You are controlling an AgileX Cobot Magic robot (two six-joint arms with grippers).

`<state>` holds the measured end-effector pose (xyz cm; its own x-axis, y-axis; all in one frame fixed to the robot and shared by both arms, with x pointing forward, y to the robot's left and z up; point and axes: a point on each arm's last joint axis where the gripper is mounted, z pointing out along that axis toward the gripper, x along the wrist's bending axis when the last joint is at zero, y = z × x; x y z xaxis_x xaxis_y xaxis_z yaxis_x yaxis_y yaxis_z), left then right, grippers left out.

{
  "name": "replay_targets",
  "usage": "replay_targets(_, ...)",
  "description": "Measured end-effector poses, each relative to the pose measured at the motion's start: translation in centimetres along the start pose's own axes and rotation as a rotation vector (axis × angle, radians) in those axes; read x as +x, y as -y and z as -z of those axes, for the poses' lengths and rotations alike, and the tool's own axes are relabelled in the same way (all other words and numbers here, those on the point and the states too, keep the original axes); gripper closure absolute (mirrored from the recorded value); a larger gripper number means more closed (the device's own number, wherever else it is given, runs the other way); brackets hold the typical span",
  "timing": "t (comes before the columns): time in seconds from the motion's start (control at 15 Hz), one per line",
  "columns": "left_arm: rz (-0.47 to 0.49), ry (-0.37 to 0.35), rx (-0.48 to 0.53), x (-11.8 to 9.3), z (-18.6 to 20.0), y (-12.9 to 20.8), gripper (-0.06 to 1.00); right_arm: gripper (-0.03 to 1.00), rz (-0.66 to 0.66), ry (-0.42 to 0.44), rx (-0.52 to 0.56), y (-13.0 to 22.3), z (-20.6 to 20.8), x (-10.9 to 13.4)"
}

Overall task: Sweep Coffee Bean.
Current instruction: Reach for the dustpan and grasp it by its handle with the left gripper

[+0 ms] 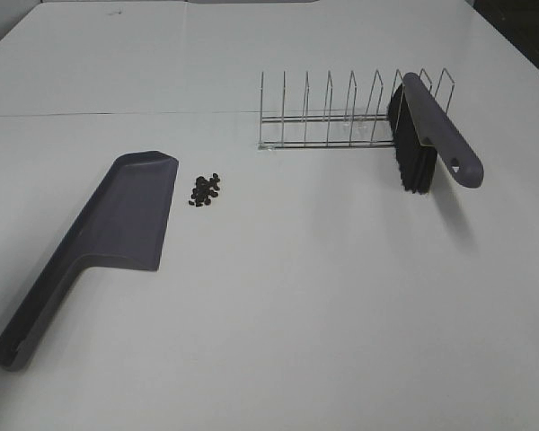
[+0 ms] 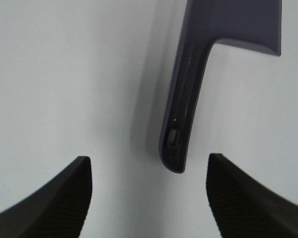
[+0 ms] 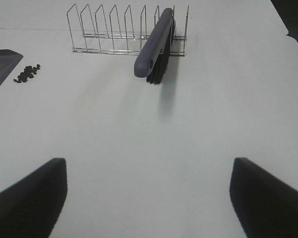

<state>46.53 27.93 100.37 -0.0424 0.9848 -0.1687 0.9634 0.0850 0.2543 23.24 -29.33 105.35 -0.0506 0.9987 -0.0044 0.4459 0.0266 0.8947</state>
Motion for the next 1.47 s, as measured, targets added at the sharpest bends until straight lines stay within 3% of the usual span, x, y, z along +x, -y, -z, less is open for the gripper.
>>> replay_targets(0.27,-0.062,-0.008,0.160,-2.8,-6.1,-2.6,0.32,0.13,0.000,0.000,0.000,0.0,0.0,0.0)
replay_targets(0.6,-0.076,-0.036,0.236,-3.2,-10.4,-3.9,0.31,0.13,0.000,0.000,0.000,0.0,0.0,0.0)
replay_targets(0.93,-0.095,-0.063,0.256,-2.8,-12.8,-4.2,0.26,0.13,0.000,0.000,0.000,0.0,0.0,0.0)
replay_targets(1.47,-0.149,-0.072,0.262,-2.4,-15.5,-4.3,0.27,0.13,0.000,0.000,0.000,0.0,0.0,0.0)
